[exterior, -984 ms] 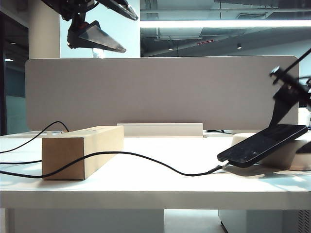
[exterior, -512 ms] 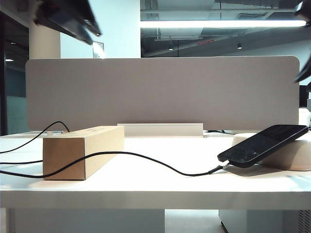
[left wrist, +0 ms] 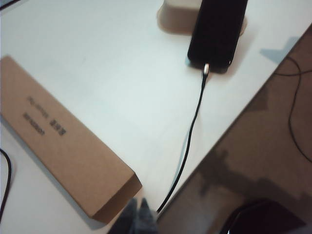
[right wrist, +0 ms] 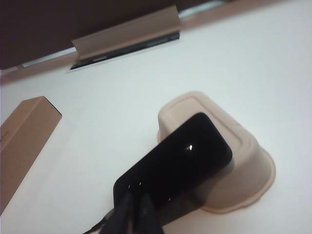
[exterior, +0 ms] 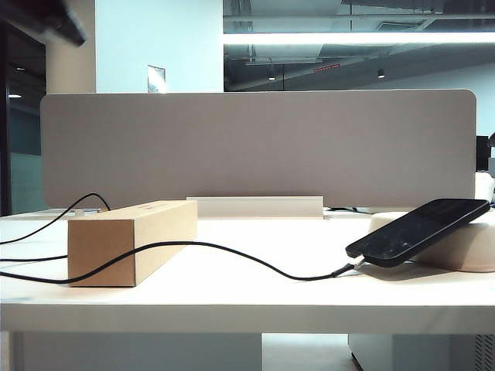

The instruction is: Pick up the charging cable and the phone, plug the charging cable into the charging port on the phone, and finally place them back on the table.

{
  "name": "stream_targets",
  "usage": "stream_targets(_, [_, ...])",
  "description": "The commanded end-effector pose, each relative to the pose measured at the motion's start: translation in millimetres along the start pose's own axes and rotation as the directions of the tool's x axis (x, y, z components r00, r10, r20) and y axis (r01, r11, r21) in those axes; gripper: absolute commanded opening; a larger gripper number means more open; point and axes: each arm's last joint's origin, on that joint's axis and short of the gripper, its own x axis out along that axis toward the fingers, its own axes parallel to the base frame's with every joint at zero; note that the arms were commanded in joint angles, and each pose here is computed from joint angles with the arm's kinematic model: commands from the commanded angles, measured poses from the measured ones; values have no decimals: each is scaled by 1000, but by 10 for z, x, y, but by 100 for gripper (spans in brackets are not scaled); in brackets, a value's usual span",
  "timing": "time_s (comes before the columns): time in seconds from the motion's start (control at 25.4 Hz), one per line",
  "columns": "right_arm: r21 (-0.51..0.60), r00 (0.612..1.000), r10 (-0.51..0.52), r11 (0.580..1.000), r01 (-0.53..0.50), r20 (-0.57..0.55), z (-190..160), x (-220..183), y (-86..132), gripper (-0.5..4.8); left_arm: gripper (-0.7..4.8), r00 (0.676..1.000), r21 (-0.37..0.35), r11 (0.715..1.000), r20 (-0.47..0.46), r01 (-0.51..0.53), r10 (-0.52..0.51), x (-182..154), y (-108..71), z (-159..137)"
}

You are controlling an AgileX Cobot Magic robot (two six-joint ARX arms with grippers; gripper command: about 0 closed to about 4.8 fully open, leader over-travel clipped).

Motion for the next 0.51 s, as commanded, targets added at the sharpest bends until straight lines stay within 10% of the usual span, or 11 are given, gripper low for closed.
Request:
stream_targets(0.04, [-25, 999, 12, 1000, -10, 43, 16, -43, 5, 18, -6, 996, -32, 999, 86, -35, 38, -45, -59, -119])
stream_targets(0.51, [13, 985, 21, 1000, -24, 169, -395, -260, -160, -1, -6, 939, -276, 947, 248, -167, 238, -97, -268, -774])
